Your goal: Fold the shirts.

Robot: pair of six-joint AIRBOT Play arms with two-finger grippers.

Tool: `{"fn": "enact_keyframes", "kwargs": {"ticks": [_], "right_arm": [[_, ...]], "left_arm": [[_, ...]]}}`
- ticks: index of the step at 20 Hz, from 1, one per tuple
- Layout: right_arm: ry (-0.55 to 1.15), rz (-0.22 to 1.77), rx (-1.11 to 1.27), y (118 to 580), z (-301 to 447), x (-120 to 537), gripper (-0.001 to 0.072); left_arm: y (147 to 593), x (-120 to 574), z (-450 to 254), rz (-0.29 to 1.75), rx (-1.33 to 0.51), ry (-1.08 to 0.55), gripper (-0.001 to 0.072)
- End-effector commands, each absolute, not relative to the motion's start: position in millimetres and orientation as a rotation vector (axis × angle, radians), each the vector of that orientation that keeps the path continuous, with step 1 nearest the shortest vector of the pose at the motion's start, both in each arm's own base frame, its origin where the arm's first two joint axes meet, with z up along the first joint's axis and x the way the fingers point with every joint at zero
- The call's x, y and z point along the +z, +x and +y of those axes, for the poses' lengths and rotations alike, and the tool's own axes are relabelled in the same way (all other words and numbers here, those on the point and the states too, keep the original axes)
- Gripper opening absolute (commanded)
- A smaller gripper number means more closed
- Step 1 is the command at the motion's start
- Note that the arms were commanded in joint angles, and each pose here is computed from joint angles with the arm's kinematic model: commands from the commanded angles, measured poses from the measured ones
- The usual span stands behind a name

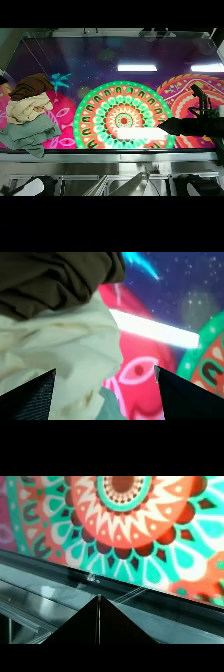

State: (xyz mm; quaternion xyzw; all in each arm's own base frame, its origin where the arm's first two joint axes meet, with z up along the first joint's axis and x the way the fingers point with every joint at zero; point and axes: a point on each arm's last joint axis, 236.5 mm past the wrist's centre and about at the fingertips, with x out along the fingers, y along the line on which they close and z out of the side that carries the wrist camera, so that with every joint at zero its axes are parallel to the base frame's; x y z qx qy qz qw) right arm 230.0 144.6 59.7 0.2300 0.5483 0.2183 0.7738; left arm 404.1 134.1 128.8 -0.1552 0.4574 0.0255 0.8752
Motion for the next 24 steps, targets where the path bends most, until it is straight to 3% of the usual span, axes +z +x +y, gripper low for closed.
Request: {"fn": "enact_keyframes", "kwargs": {"ticks": [1, 6, 10, 11, 12, 13, 14, 19, 21, 24], "right_arm": [[0.499, 1.188, 0.473, 229.7, 144.9, 59.8, 0.0022], [0.499, 1.188, 0.473, 229.7, 144.9, 59.8, 0.0022], [0.499, 1.188, 0.473, 229.7, 144.9, 59.8, 0.0022], [0.498, 1.188, 0.473, 229.7, 144.8, 59.8, 0.0022], [0.499, 1.188, 0.473, 229.8, 144.8, 59.8, 0.0022], [0.499, 1.188, 0.473, 229.8, 144.9, 59.8, 0.0022], [0.499, 1.188, 0.473, 229.8, 144.8, 59.8, 0.0022], [0.502, 1.171, 0.467, 233.8, 144.3, 61.1, 0.0022], [0.520, 1.170, 0.481, 233.2, 148.1, 63.8, 0.0022], [0.526, 1.173, 0.487, 232.0, 149.5, 64.6, 0.0022]], "left_arm": [[478.1, 61.4, 170.8, 1.033, 0.034, -0.419, 0.0720], [517.3, -39.5, 168.4, 1.206, -0.018, -0.461, 0.0720], [520.6, -79.3, 175.0, 1.313, 0.032, -0.292, 0.0717], [520.9, -84.6, 170.9, 1.327, 0.033, -0.280, 0.0662], [522.6, -87.0, 163.0, 1.335, 0.028, -0.284, 0.0399], [524.1, -86.1, 154.9, 1.339, 0.015, -0.279, 0.0044], [527.3, -80.5, 147.4, 1.330, 0.004, -0.272, 0.0012], [553.9, 33.6, 69.5, 1.111, -0.146, -0.251, 0.0018], [552.6, 122.9, 1.6, 0.939, -0.332, -0.337, 0.0018], [505.6, 254.8, -101.2, 0.724, -0.653, -0.417, 0.0019]]}}
